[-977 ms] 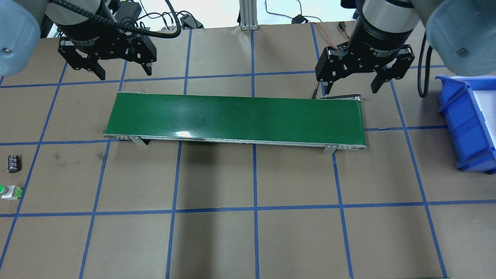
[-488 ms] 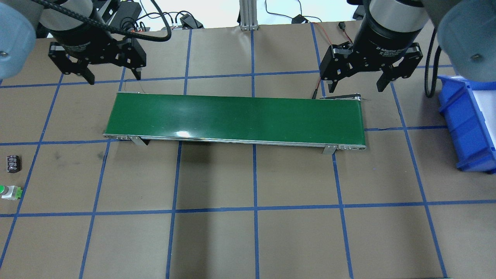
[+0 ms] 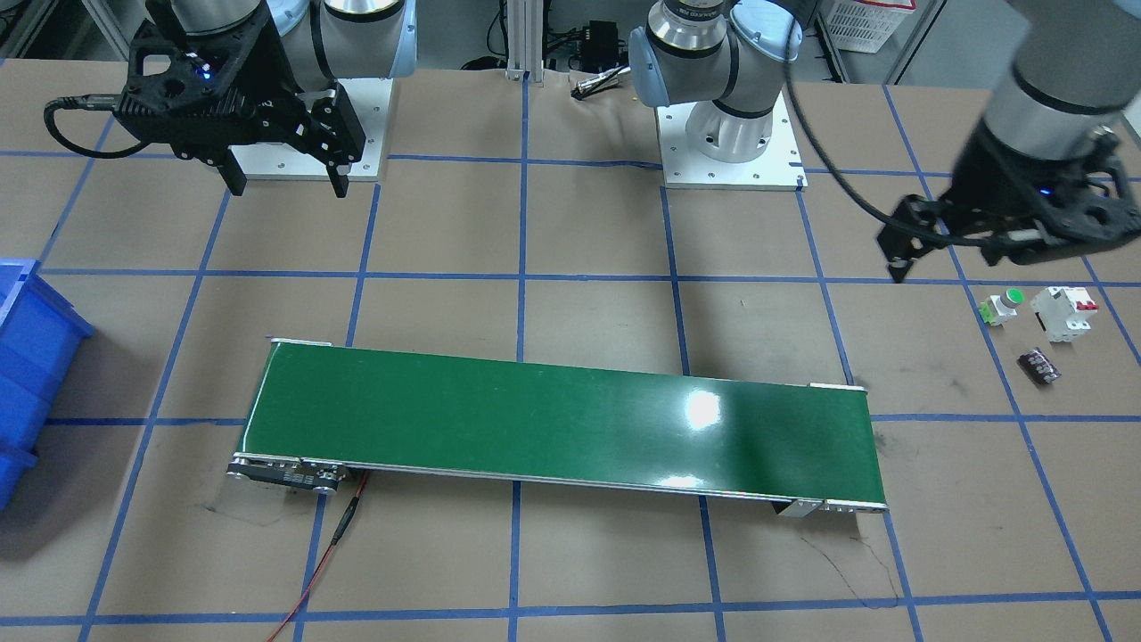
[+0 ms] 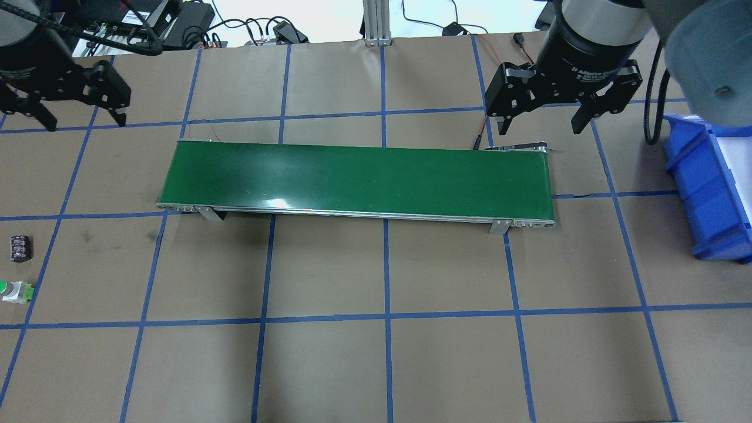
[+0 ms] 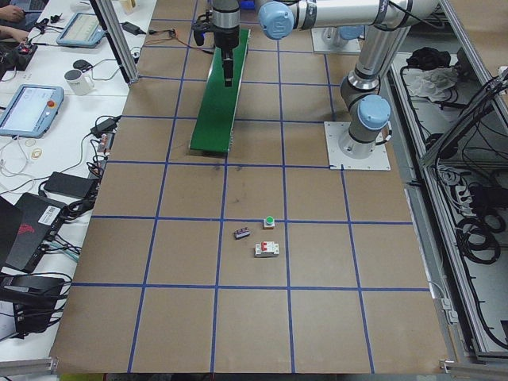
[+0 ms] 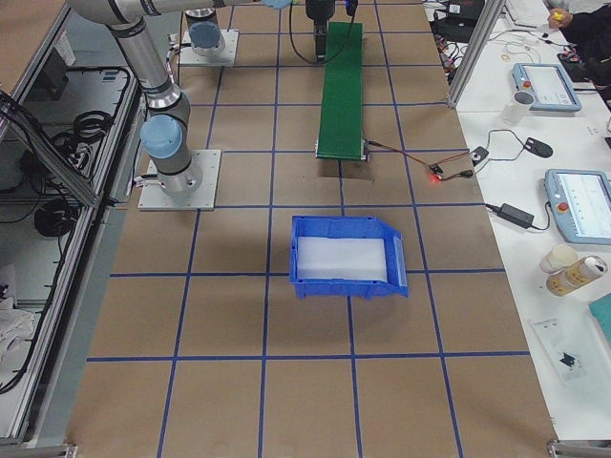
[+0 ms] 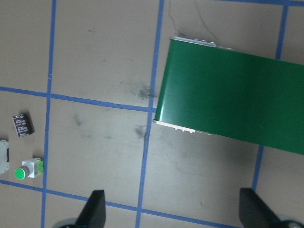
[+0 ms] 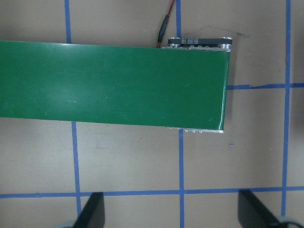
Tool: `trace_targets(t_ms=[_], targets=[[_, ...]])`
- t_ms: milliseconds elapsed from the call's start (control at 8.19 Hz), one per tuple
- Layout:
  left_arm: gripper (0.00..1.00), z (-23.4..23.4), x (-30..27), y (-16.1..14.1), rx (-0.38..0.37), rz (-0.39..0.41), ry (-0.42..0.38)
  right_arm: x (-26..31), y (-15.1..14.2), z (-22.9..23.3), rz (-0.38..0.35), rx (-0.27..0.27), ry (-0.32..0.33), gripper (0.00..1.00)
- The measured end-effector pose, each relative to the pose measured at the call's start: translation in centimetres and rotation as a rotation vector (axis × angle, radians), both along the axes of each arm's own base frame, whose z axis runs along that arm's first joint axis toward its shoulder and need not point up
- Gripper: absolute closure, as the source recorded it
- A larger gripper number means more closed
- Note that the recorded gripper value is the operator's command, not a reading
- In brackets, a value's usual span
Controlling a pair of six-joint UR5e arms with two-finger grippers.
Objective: Move capacitor from left to right
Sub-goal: 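Move the left gripper down to the capacitor beside the conveyor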
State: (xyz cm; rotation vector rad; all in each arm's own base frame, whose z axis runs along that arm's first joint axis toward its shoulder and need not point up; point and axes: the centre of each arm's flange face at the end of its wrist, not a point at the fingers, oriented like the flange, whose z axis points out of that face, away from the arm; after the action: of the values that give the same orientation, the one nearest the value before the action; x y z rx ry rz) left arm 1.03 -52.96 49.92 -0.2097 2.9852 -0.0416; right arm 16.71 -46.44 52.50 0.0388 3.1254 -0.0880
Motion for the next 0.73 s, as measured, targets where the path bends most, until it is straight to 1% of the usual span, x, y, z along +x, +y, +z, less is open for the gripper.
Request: trace_targets(t_ms=[244,366,488,733], targets=[[0.0,-2.3,7.7,-0.5,0.052,0.042,0.01,0.0,0.0,0.0,-0.001,-0.001,0.002,0.0],[0.0,-4.4,12.0,-0.7,0.078,0.082,0.023,0.0,0.0,0.0,-0.001,-0.002,0.003,0.0],[0.0,-6.6,16.0,-0.8,0.087,0.125,0.03,0.0,0.0,0.0,-0.001,-0.002,0.003,0.0],[0.0,-10.9,22.7,-1.0,0.068,0.169,0.023,-0.1,0.0,0.1,-0.001,-0.003,0.004,0.0]])
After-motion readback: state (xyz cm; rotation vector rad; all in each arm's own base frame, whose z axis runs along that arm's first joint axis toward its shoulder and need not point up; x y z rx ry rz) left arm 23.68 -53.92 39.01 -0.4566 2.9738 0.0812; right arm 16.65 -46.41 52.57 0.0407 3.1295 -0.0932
